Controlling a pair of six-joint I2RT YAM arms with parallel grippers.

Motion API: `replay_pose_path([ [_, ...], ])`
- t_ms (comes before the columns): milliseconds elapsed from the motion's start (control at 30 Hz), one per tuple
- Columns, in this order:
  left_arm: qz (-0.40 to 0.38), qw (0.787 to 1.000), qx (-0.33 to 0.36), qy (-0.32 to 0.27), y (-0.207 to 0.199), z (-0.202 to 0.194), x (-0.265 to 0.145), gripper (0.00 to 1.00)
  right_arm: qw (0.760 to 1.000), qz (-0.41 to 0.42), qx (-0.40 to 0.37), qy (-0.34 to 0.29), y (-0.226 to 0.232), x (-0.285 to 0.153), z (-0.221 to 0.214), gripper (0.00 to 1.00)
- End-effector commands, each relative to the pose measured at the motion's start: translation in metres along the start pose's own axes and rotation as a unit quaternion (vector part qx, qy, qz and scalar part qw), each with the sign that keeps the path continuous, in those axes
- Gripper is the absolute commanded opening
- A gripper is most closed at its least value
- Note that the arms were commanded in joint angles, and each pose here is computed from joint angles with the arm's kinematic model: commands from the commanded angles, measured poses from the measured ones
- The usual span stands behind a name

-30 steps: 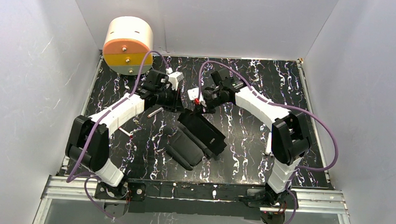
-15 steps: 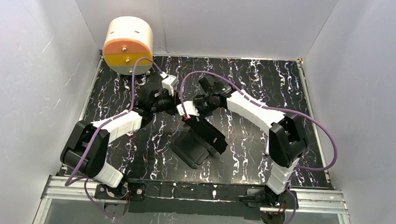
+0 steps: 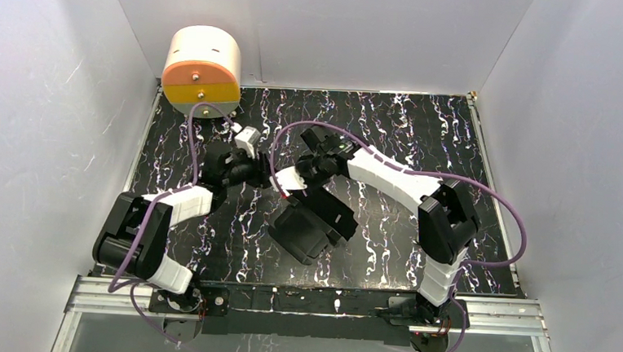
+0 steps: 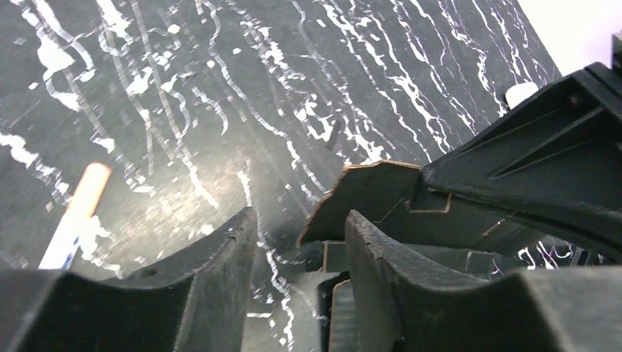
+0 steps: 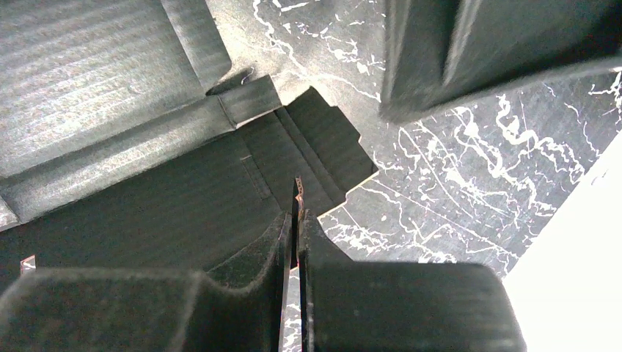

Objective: Fold the paper box
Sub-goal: Fold the paper box at the center of the board.

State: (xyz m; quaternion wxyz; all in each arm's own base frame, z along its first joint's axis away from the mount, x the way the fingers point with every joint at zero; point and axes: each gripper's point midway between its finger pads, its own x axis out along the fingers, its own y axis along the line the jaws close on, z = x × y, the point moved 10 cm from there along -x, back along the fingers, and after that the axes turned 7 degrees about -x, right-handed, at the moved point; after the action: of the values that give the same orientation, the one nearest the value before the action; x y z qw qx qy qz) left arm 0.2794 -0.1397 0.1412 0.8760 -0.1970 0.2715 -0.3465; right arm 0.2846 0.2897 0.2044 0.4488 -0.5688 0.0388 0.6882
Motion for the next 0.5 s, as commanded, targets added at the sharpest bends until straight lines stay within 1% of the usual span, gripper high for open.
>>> replay_pose_path([
  [0,-0.08,0.997,0.009,-0.023,0.011,0.006,-0.01,0.49,0.999,-0.012,-0.027,0.013,-0.015,0.001,0.01,0.15],
  [100,-0.126,0.992,0.015,0.002,0.013,0.003,-0.005,0.54,0.999,-0.005,-0.032,0.017,-0.017,0.002,0.013,0.15],
  [167,-0.142,0.989,0.022,0.011,0.014,0.003,-0.003,0.56,0.999,-0.003,-0.034,0.018,-0.019,0.002,0.014,0.15],
  [300,-0.158,0.987,0.032,0.025,0.017,-0.001,0.001,0.57,0.999,0.002,-0.044,0.022,-0.019,0.002,0.019,0.15],
  [467,-0.17,0.984,0.026,0.047,0.025,-0.006,0.012,0.58,0.998,0.012,-0.05,0.035,-0.016,0.007,0.02,0.15],
])
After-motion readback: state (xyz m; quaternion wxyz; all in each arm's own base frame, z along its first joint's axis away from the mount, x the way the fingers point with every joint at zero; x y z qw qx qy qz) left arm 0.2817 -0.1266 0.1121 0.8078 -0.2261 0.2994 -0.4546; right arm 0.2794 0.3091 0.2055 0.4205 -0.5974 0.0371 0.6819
